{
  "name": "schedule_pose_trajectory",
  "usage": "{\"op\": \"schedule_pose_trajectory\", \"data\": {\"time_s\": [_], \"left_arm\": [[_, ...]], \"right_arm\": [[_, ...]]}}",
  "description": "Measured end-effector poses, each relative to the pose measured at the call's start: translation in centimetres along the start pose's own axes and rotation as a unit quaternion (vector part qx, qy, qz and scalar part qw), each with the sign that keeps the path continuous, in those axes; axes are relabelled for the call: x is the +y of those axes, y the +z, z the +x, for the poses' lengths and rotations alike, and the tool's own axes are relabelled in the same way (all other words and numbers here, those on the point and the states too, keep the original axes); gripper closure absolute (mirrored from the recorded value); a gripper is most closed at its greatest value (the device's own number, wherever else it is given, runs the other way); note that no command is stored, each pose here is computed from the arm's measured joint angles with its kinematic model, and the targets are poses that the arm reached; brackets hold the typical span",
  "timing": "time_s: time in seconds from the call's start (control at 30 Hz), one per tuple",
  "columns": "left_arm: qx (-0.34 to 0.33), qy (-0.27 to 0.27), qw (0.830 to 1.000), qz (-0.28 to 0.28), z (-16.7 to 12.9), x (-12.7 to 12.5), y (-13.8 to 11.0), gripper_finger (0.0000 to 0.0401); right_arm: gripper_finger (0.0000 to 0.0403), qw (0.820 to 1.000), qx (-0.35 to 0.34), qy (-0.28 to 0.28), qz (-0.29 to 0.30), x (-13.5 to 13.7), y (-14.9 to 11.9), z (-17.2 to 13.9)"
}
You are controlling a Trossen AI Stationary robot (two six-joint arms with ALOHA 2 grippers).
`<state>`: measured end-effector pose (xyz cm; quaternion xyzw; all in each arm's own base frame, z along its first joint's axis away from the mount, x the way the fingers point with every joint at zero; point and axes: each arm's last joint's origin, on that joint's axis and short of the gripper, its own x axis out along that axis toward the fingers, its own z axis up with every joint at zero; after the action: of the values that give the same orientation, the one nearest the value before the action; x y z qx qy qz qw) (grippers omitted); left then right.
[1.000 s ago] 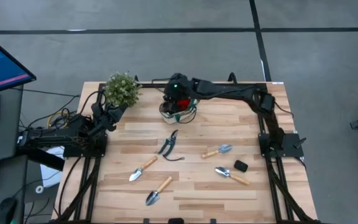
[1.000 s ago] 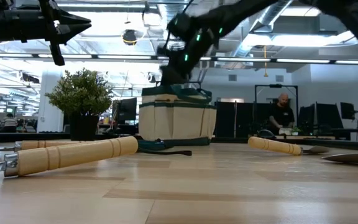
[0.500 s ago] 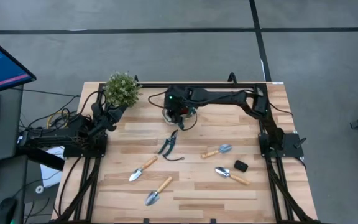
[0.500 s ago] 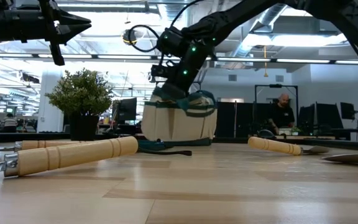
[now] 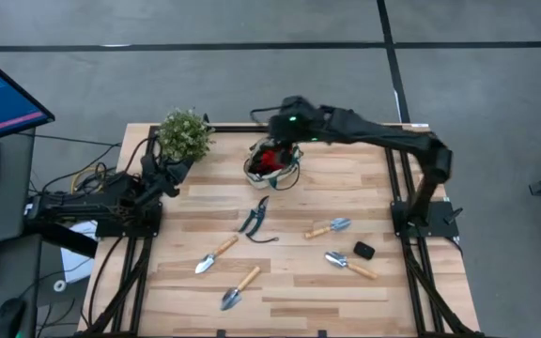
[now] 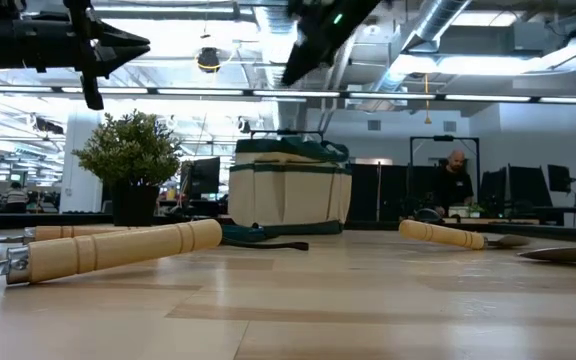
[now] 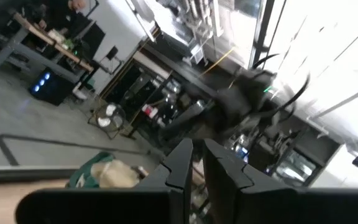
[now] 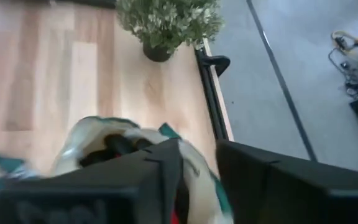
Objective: Pick & Place Garden tools in Gardening bag
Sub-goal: Put the brown trowel into the light brown gardening bag
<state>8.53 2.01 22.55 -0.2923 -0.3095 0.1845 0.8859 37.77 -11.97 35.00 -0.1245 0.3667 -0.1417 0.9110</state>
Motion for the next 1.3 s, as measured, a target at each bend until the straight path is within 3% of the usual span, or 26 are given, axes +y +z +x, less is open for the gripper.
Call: {"op": "schedule_pose_trajectory", "data": {"time_s": [0.17, 0.33, 0.53, 0.67, 1.07, 1.13, 1.3], "left_arm": [[0.031, 0.010, 0.999, 0.006, 1.7, -1.1, 0.2, 0.0349], [0.075, 0.037, 0.996, 0.030, 4.7, -2.5, -0.4, 0.0350], [0.127, 0.021, 0.991, 0.035, 8.0, -4.3, -1.1, 0.0370], [0.174, -0.013, 0.985, 0.001, 9.3, -5.5, -1.1, 0.0393], [0.416, 0.012, 0.904, -0.095, 8.2, -6.5, -3.6, 0.0398], [0.455, 0.029, 0.885, -0.096, 7.5, -6.4, -4.2, 0.0399], [0.512, 0.061, 0.853, -0.081, 6.3, -6.0, -5.0, 0.0398]], "right_arm": [[0.0231, 0.997, 0.011, 0.007, 0.072, -0.5, -0.4, -7.2], [0.0204, 0.985, 0.080, 0.014, 0.150, 0.2, -2.7, -13.0], [0.0207, 0.961, 0.198, -0.016, 0.193, 3.4, -6.5, -15.6], [0.0211, 0.947, 0.240, -0.017, 0.214, 6.2, -9.5, -15.7], [0.0202, 0.902, 0.346, 0.017, 0.257, 13.7, -17.3, -15.4], [0.0203, 0.904, 0.351, 0.028, 0.241, 14.8, -18.0, -15.3], [0.0200, 0.936, 0.295, 0.087, 0.170, 17.6, -18.9, -13.6]]}}
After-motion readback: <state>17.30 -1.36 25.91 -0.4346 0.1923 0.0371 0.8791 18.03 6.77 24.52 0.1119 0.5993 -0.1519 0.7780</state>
